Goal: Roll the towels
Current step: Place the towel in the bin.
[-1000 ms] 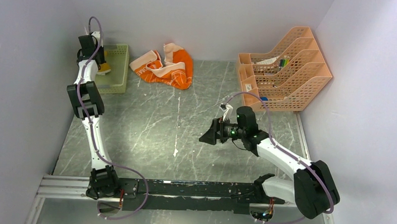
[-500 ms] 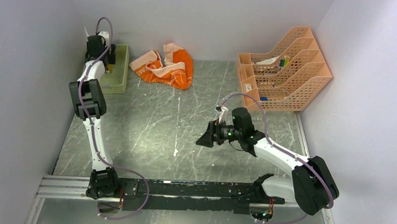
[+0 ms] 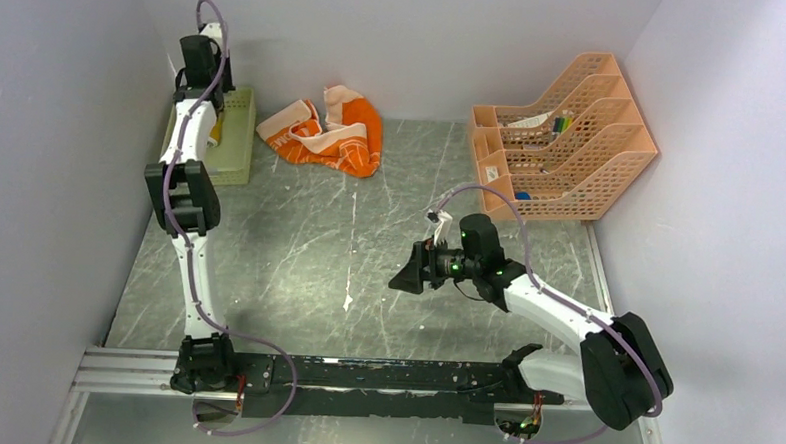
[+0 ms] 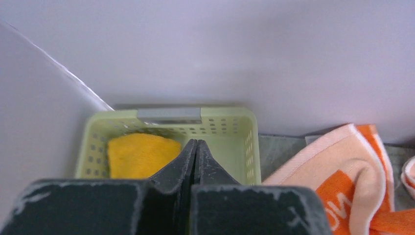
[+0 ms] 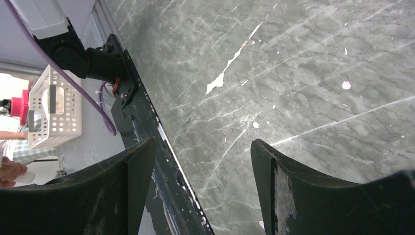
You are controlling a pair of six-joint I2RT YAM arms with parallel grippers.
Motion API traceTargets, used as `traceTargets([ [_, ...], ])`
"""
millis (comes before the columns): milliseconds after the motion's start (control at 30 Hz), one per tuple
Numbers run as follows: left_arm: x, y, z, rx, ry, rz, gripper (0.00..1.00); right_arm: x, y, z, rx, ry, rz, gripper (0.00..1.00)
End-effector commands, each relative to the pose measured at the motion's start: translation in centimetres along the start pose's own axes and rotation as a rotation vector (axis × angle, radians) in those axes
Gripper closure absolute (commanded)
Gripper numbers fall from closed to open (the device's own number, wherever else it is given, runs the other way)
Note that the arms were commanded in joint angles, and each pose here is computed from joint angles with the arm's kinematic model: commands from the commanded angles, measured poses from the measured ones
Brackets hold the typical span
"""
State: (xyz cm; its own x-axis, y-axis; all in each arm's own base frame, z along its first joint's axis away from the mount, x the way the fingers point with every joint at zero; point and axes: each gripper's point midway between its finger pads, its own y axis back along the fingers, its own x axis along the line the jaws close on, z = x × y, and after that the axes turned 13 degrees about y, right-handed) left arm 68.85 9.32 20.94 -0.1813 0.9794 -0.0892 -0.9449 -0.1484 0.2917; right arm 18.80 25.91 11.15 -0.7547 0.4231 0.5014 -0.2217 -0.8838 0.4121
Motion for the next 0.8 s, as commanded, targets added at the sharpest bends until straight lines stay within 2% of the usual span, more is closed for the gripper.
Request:
traceTargets([
  [0, 2.1, -2.2, -9.7, 0.252, 0.149, -0.075, 0.93, 0.0, 0.3, -0.5, 0.005, 0.022, -0.009, 0.28],
  [100, 2.8, -2.6, -12.1, 0.307, 0.219, -0.130, 0.93, 0.0, 0.1, -0.5, 0.003, 0.016, -0.008, 0.28],
  [233, 3.4, -2.8, -15.3, 0.379, 0.190, -0.125, 0.93, -0.3, -0.2, -0.8, 0.015, 0.012, -0.004, 0.28],
  [400, 6.7, -2.7, -16.3, 0.390, 0.205, 0.005, 0.93, -0.5, -0.3, -1.2, 0.031, 0.009, -0.012, 0.28],
  [533, 8.8, -2.6, -15.1, 0.350, 0.223, 0.057, 0.93, -0.8, -0.6, -1.5, 0.033, -0.002, -0.018, 0.28],
  [667, 8.3, -2.4, -12.2, 0.289, 0.212, 0.026, 0.92, -0.9, -1.4, -1.6, 0.044, -0.003, -0.019, 0.28],
  [700, 8.0, -2.3, -10.8, 0.261, 0.212, 0.013, 0.90, -0.8, -1.5, -1.5, 0.046, 0.001, -0.020, 0.28],
  [767, 7.0, -1.7, -7.4, 0.193, 0.181, 0.012, 0.75, -0.7, -1.8, -1.4, 0.053, 0.012, -0.025, 0.28],
])
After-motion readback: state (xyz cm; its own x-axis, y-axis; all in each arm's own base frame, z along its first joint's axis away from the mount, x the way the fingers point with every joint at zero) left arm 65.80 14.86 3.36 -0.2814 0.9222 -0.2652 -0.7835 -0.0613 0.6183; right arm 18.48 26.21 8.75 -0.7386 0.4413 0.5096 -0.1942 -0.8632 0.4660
